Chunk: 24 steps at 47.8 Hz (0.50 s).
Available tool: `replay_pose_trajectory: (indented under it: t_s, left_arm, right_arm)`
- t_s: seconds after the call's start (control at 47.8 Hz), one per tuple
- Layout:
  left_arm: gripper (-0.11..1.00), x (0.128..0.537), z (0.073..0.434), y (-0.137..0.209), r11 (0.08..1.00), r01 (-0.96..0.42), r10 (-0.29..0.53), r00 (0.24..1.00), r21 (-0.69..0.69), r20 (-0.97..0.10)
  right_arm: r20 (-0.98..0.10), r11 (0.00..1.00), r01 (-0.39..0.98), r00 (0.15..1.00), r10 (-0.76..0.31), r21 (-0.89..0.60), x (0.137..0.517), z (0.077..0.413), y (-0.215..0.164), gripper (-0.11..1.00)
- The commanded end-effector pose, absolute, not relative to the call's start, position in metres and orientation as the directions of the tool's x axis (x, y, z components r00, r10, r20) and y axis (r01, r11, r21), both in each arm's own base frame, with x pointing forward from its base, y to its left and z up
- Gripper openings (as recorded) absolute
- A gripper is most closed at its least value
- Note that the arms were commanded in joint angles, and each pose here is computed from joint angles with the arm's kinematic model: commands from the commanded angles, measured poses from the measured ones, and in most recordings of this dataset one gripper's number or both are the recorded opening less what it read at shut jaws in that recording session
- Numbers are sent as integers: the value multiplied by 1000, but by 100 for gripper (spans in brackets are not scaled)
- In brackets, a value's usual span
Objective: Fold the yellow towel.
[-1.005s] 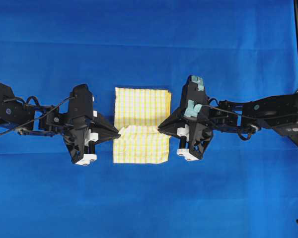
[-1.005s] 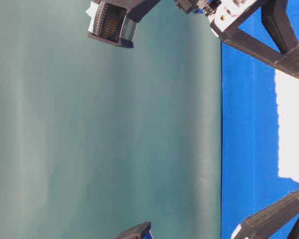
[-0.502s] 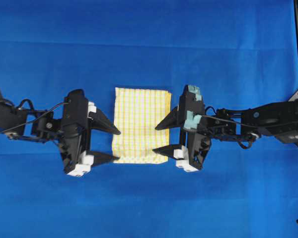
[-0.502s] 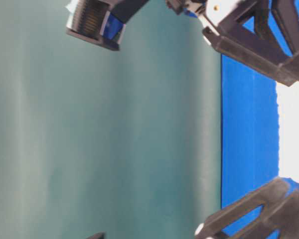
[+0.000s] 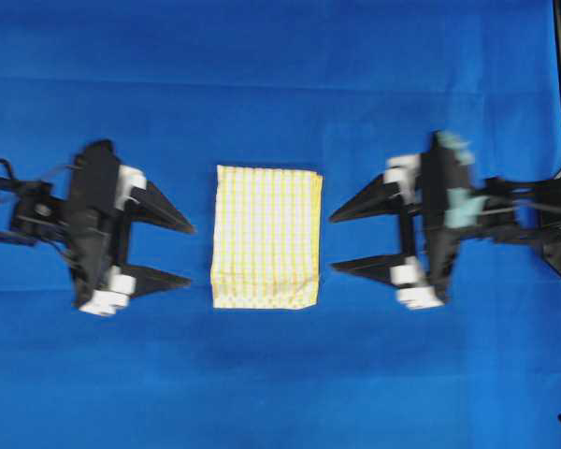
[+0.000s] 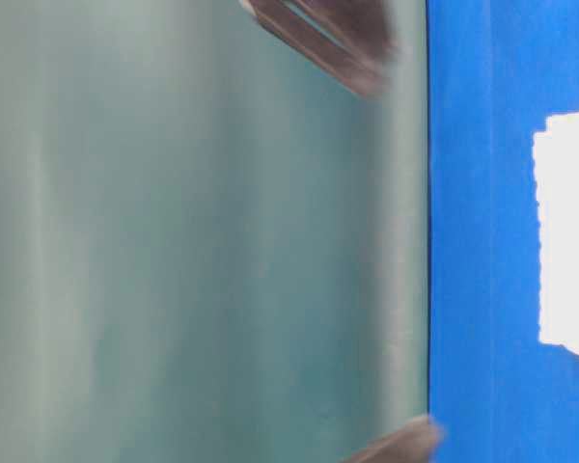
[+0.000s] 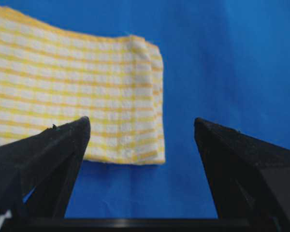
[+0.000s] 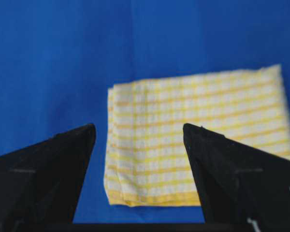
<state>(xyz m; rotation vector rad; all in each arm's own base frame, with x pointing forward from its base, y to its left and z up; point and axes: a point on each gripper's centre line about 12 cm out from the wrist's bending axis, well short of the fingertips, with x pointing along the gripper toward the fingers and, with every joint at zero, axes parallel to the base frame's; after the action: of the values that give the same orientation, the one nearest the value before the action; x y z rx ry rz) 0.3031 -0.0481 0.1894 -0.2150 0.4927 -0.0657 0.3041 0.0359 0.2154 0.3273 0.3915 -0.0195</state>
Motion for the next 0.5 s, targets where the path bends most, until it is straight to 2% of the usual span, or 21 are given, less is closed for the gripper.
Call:
replay_pose_trajectory:
  t_s: [0.0,0.398,0.481]
  left_arm:
    - [81,290,214,-41,979,30,-107,918,-202,-383]
    - [81,210,252,-22,995,93,-87,983,29,-163]
    - [81,197,252,-18,996,84,-78,986,31,-151]
  right_arm:
    - [-315,954,56,948,42,295,289,235,31,73]
    - [-273,987,-2,961,46,160,218,262,9,73]
    - [-274,990,4,961,35,141,206,263,5,72]
